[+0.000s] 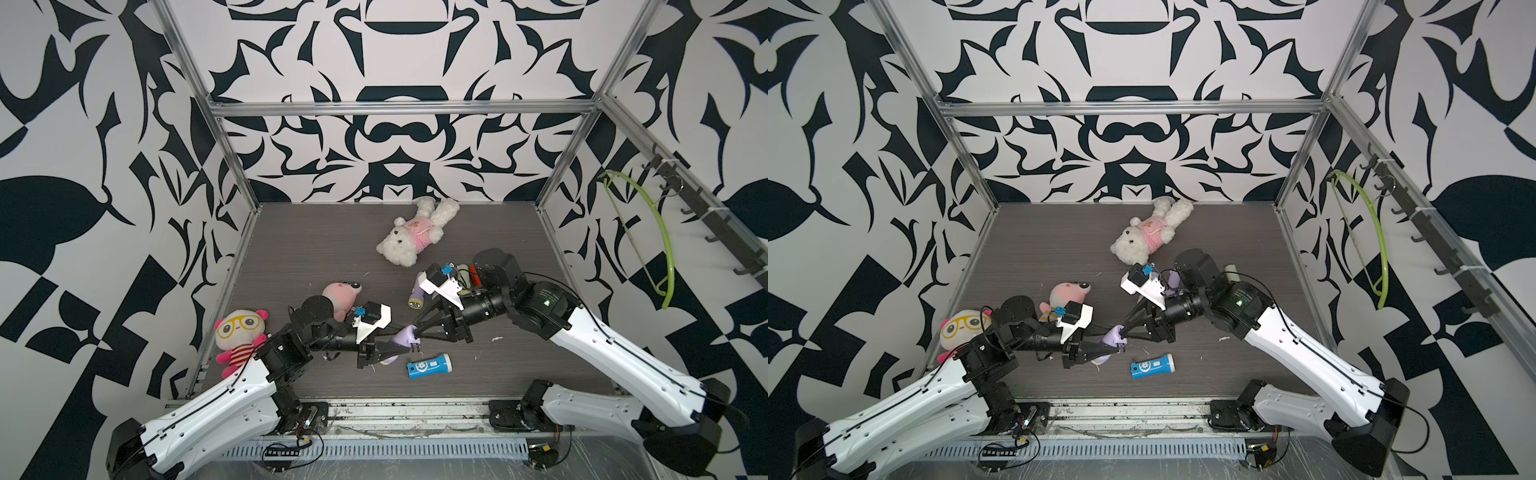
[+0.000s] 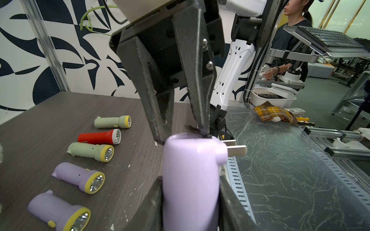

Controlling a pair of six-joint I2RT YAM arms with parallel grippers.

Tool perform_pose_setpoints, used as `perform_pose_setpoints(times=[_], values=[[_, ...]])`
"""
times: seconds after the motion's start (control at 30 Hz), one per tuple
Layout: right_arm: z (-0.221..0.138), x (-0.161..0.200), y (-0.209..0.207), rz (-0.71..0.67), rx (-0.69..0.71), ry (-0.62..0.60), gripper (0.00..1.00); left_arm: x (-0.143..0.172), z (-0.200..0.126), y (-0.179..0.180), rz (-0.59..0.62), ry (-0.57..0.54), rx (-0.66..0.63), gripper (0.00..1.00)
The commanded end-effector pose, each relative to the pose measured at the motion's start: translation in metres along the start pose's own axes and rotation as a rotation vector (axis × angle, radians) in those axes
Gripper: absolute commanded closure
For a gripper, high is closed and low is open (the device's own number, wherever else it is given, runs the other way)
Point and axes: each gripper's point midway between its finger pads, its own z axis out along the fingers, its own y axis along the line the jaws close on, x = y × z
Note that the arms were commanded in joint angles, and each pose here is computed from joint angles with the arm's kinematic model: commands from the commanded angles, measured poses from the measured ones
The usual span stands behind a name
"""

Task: Close the plug at the bottom of the flashlight
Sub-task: Close the plug of the flashlight.

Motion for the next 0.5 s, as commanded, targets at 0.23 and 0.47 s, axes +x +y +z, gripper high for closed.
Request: perform_pose_setpoints(times=[0.23,0.47], values=[[0.003,0.003,0.010,0.011,-0.063,0.020,0.63,-0.036,-0.003,-0.004,0.079,-0.092,0.010,0.98],[0.006,0.007,0.011,0.022,-0.065,0.031,0.62,-0.034,-0.002,-0.003,0.075,-0.087,0.008,0.98]])
